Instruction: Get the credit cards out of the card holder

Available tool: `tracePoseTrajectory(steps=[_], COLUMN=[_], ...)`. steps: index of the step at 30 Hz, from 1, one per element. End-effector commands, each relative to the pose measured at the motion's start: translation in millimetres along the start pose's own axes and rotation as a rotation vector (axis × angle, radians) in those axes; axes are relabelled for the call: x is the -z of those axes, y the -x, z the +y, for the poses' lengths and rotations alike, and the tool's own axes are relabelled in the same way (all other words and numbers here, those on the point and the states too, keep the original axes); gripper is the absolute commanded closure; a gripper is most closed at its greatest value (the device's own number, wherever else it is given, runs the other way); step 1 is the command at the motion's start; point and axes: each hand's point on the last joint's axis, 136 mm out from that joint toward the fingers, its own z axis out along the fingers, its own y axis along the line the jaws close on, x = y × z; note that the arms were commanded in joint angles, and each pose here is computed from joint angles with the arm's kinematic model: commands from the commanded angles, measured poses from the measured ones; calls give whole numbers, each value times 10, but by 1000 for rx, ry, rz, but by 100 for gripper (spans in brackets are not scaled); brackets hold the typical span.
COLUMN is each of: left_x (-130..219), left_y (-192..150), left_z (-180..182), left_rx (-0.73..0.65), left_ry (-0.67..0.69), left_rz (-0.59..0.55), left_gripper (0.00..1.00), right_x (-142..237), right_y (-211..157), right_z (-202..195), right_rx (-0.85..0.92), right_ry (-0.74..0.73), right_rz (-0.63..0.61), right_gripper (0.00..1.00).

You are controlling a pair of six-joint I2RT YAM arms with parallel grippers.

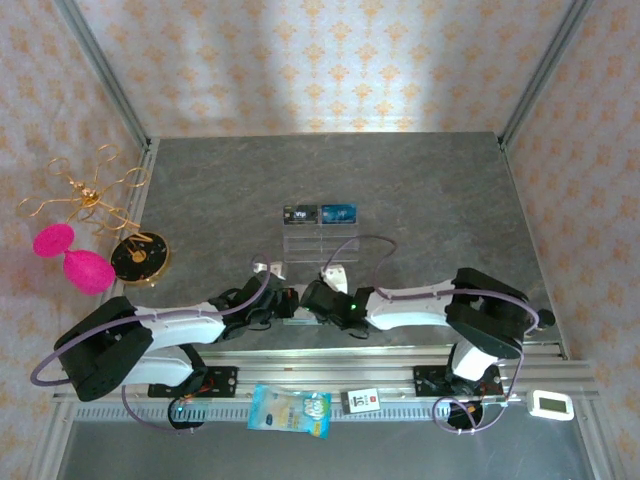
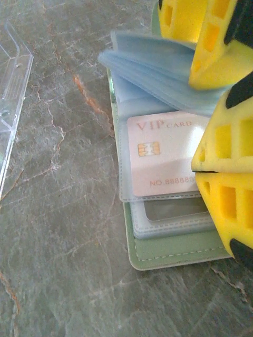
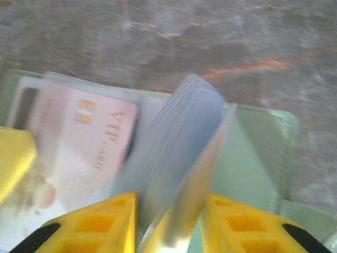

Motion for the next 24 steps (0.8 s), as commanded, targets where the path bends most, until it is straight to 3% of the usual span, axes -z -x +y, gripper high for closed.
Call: tracePoseTrajectory(steps=[1, 9, 16, 20, 24], left_x=[-33, -7, 16, 32, 36], left_y=[-185, -167, -172, -173, -182], left_z=[203, 60, 46, 53, 79], left_rx=[-21, -35, -36, -30, -30], left_ry=[78, 25, 15, 12, 22], left_rz=[74, 71, 65, 60, 61], left_gripper=[100, 100, 100, 100, 100], right_x=[88, 405, 869, 662, 285], right_y=[-114, 21, 494, 549, 349], right_z=[-529, -859, 220, 491, 325], right_rx=[-13, -87, -50, -45, -104], right_ry=[-170, -201, 310, 344, 296], right_rz=[-1, -46, -86, -23, 71], right_gripper=[66, 63, 69, 74, 80])
